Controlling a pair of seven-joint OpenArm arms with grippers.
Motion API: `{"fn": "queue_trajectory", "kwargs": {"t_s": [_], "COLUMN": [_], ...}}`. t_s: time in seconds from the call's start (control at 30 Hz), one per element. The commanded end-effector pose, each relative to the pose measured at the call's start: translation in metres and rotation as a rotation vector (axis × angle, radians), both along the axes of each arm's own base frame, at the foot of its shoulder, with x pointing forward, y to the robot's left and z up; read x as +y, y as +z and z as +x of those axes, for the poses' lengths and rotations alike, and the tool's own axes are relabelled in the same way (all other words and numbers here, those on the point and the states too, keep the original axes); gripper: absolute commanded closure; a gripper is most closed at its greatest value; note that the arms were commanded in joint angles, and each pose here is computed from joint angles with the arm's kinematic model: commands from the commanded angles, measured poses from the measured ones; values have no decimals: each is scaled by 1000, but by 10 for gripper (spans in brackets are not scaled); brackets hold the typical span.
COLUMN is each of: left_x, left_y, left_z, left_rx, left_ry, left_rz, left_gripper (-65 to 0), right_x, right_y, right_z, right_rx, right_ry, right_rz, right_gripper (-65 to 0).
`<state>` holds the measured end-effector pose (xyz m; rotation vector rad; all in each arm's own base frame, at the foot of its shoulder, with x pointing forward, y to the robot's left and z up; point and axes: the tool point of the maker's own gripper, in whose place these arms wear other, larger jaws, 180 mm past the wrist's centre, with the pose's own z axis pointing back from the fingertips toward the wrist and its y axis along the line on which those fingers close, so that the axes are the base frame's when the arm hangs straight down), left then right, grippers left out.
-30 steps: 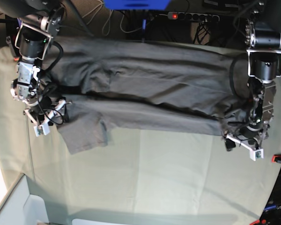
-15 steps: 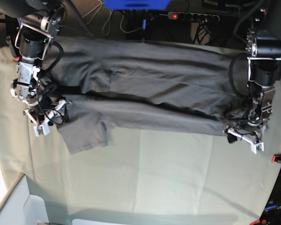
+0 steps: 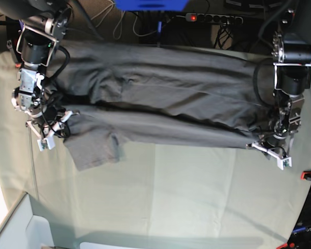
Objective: Layout the t-shirt on the table in an organized manner, then fold the t-shirt properly
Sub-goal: 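Drag the folded t-shirt with both grippers toward the robot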
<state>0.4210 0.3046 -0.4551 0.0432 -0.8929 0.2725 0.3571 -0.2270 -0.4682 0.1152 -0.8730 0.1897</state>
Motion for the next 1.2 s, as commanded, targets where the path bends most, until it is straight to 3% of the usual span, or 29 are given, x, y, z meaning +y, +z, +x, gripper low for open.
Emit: {"fn": "queue_trajectory", "kwargs": {"t_s": [0.0,0.13,0.3,0.63,0.87,1.03,1.17], "left_x": [9,8,-5,-26,-23,-22,-9], "left_y": [25,31,81,126,120,104,110], "left_z": [19,23,51,68,62,49,35], "left_rx": [-73,-90,-225,-270,-263,-233,-267], "left_ry": [9,7,-47,-114,-109,-111,-66], "left_rz": [18,16,42,42,40,38,25], "left_gripper": [0,0,0,0,0,0,0], "right_x": [-5,-7,-13,-27,-20,-12,-9], "right_y": [14,19,58,105,122,117,115], "right_z": [12,16,43,73,49,20,-4], "right_rx": [-41,-56,-160,-213,-275,-272,-264], "right_ry": [2,-5,-6,-14,-7,2,9], "right_rz": [2,0,-39,-115,-175,-201,-229], "right_gripper": [-19,0,0,0,0,0,0]}}
